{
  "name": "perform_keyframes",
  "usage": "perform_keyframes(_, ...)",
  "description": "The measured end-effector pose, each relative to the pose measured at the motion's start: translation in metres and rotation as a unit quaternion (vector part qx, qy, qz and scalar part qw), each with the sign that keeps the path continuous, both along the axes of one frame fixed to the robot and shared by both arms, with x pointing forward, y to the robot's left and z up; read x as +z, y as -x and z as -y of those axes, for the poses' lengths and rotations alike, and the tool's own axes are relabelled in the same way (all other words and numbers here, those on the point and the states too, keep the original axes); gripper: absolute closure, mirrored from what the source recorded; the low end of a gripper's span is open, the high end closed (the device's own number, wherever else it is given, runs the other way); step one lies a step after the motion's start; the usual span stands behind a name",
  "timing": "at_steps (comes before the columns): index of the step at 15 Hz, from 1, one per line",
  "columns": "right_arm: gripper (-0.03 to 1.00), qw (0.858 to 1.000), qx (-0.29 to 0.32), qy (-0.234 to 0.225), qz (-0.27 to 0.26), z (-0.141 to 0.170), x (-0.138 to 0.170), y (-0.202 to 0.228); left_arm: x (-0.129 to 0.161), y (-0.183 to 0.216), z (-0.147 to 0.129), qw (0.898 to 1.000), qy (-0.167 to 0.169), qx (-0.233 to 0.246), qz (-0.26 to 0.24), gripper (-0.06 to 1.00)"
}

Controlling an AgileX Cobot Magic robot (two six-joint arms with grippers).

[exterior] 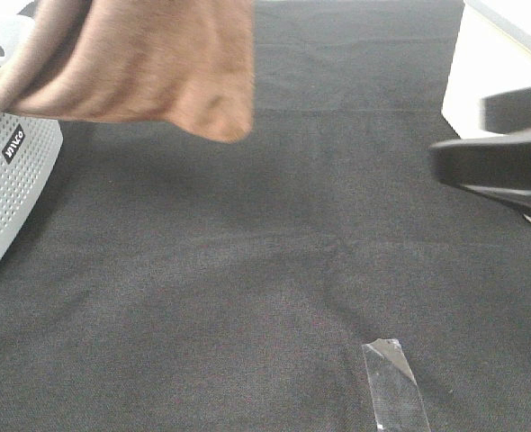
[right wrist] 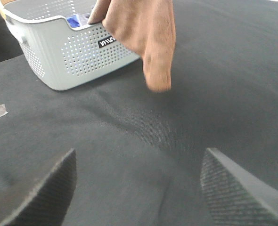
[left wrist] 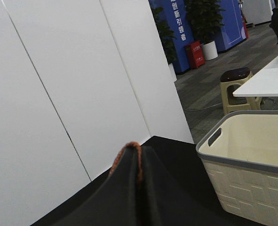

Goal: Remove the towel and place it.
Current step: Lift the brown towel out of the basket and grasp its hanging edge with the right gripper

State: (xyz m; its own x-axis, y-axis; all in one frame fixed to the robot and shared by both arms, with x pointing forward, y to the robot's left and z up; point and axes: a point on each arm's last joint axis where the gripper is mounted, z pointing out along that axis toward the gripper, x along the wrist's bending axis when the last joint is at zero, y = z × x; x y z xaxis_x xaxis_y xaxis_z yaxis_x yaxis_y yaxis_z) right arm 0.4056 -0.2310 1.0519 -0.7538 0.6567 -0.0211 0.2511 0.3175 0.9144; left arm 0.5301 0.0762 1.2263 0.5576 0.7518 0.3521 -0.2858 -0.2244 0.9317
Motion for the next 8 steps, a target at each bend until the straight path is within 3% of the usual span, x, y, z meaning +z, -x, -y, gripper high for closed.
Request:
perform_keyframes(4,0.26,0.997,0.047,-0.061,0.005,-0.011,-0.025,-0.038,-0.001,0.003,0.004,1.000,-0.006,-0.005,-0.001,0.94)
perform_keyframes(8,0.26,0.992,0.105,-0.069,-0.010,-0.019,-0.059,-0.072,-0.001,0.003,0.004,1.000,-0.007,-0.004,-0.003,0.94)
